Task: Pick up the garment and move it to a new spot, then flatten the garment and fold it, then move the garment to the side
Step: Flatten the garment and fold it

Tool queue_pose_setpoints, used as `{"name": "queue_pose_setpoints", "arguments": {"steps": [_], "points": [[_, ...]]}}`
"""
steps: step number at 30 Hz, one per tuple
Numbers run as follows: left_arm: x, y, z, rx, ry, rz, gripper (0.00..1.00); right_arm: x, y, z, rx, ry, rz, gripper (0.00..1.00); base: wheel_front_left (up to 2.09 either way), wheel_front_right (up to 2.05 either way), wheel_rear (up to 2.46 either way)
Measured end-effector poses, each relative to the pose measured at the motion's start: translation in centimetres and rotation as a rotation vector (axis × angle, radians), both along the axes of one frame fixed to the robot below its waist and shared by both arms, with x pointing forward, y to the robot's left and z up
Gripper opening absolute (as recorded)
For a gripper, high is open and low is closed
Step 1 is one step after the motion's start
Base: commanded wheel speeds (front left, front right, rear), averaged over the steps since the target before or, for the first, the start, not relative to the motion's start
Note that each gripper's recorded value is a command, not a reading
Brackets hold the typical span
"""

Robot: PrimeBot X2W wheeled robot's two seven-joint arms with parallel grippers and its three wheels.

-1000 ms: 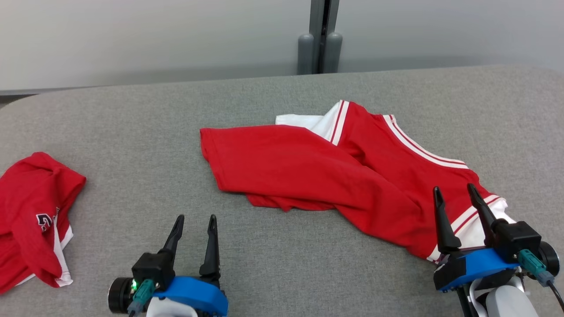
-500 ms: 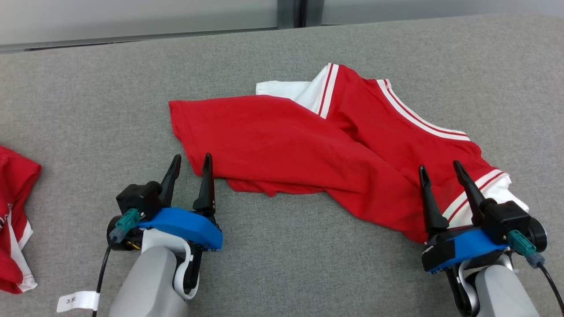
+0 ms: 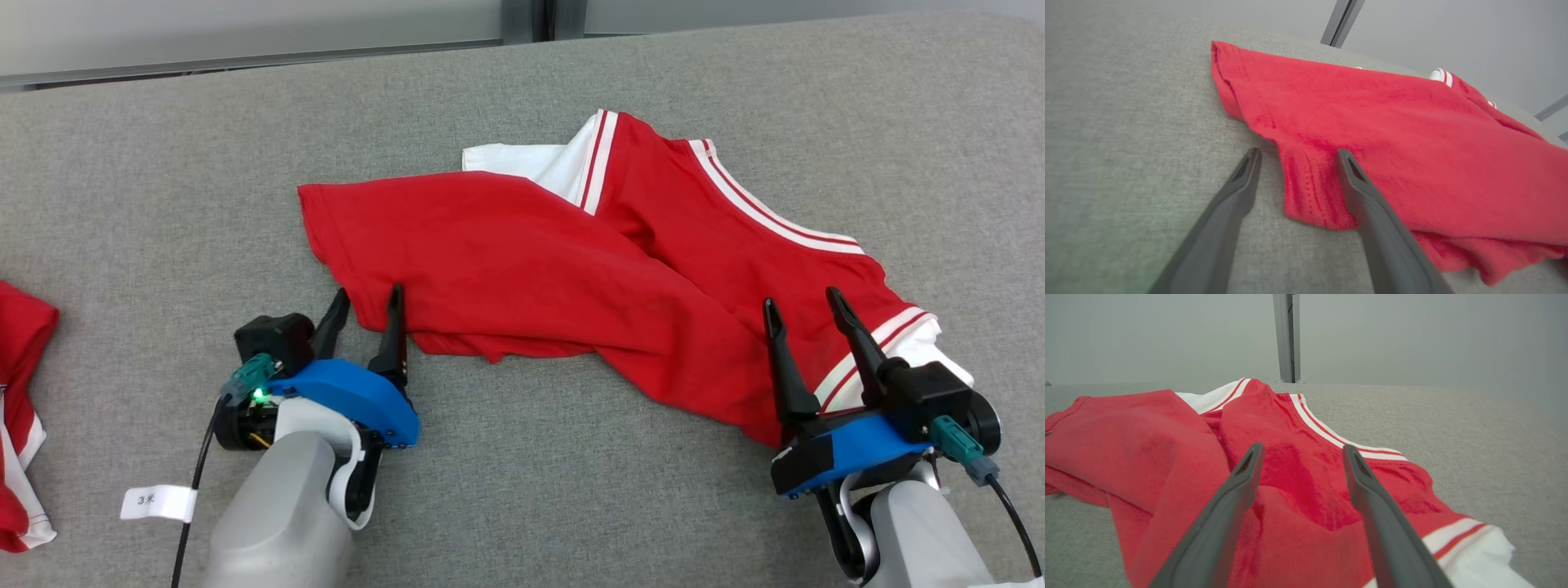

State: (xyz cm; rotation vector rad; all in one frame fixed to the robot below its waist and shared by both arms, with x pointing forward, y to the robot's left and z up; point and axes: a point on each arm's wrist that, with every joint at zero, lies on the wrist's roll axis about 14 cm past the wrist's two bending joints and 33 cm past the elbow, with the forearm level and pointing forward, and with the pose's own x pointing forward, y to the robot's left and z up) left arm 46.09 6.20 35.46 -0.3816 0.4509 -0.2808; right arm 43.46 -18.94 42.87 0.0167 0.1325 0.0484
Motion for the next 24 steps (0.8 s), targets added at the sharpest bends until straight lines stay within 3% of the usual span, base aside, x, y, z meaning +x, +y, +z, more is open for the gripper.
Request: {"name": "queue_pose_setpoints", "arguments": {"steps": [1, 3, 7, 12, 19, 24], "points": [[0.0, -0.3, 0.0, -0.003, 0.001, -0.008, 0.49, 0.0, 0.0, 0.1, 0.001, -0.001, 0.000, 1.00, 0.00, 0.00, 0.00], [0.0, -0.8, 0.0, 0.000, 0.005, -0.029, 0.00, 0.0, 0.1, 0.1, 0.001, -0.002, 0.002, 1.00, 0.00, 0.00, 0.00], [0.5, -1.2, 1.4, 0.002, -0.041, -0.044, 0.00, 0.1, 0.2, 0.4, 0.003, -0.011, 0.006, 1.00, 0.00, 0.00, 0.00], [1.7, -0.4, 7.1, 0.033, -0.246, -0.048, 0.00, -0.3, 0.9, 1.3, 0.019, -0.030, 0.020, 1.00, 0.00, 0.00, 0.00], [-1.7, 0.2, 14.9, 0.075, -0.502, -0.055, 0.00, -1.5, 3.4, 2.3, 0.056, -0.047, 0.079, 1.00, 0.00, 0.00, 0.00], [-5.2, 0.5, 17.8, 0.075, -0.597, -0.046, 0.00, -2.5, 4.8, 2.3, 0.073, -0.040, 0.113, 1.00, 0.00, 0.00, 0.00]]}}
